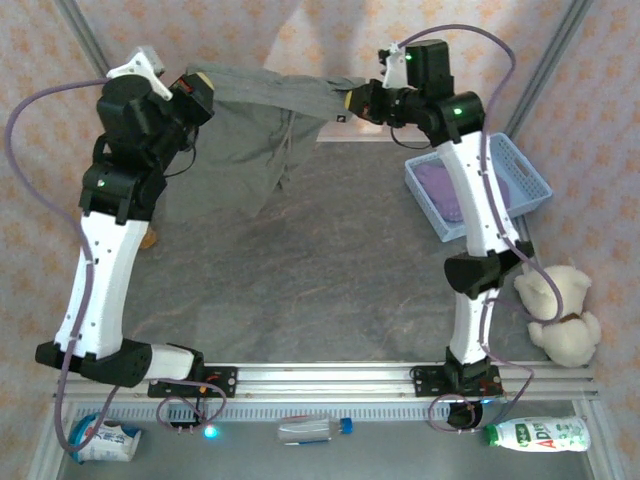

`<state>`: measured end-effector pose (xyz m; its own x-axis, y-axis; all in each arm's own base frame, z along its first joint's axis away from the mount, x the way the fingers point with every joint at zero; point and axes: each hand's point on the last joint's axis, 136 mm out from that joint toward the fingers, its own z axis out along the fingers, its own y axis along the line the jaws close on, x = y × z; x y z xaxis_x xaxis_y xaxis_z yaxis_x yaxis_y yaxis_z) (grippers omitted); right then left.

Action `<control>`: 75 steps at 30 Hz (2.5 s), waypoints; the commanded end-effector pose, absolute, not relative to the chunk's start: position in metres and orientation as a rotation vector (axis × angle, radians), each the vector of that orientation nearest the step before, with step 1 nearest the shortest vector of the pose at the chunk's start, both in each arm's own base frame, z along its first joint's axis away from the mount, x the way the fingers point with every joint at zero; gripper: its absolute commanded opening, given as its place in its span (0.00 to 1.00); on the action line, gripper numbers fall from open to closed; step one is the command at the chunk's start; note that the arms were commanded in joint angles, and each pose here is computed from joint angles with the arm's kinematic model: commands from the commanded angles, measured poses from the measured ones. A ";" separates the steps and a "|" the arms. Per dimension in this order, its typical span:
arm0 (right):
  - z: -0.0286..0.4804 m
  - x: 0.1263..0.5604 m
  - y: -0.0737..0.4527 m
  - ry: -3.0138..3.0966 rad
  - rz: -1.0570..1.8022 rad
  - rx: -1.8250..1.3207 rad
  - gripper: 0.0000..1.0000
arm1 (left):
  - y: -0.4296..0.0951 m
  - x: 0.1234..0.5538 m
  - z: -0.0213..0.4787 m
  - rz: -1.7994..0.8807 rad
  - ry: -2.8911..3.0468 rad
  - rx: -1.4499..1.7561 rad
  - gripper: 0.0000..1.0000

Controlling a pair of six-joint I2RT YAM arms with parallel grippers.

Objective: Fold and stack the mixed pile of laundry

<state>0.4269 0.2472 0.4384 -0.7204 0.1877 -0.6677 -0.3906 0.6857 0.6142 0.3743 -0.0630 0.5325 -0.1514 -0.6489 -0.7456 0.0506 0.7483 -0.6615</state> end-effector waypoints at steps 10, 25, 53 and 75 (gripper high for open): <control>0.430 0.332 0.185 2.255 0.846 -0.057 0.00 | -0.099 0.354 0.512 -0.684 1.796 -0.359 0.00; 0.524 0.271 0.205 1.922 1.237 -0.132 0.00 | -0.101 0.326 0.531 -0.789 1.658 -0.388 0.00; 0.265 0.509 0.230 2.431 0.887 0.236 0.75 | -0.108 0.512 0.279 -0.435 2.244 -0.661 1.00; 0.153 0.384 0.086 2.685 0.508 0.512 0.70 | -0.289 0.428 0.055 -0.079 2.705 -0.224 0.65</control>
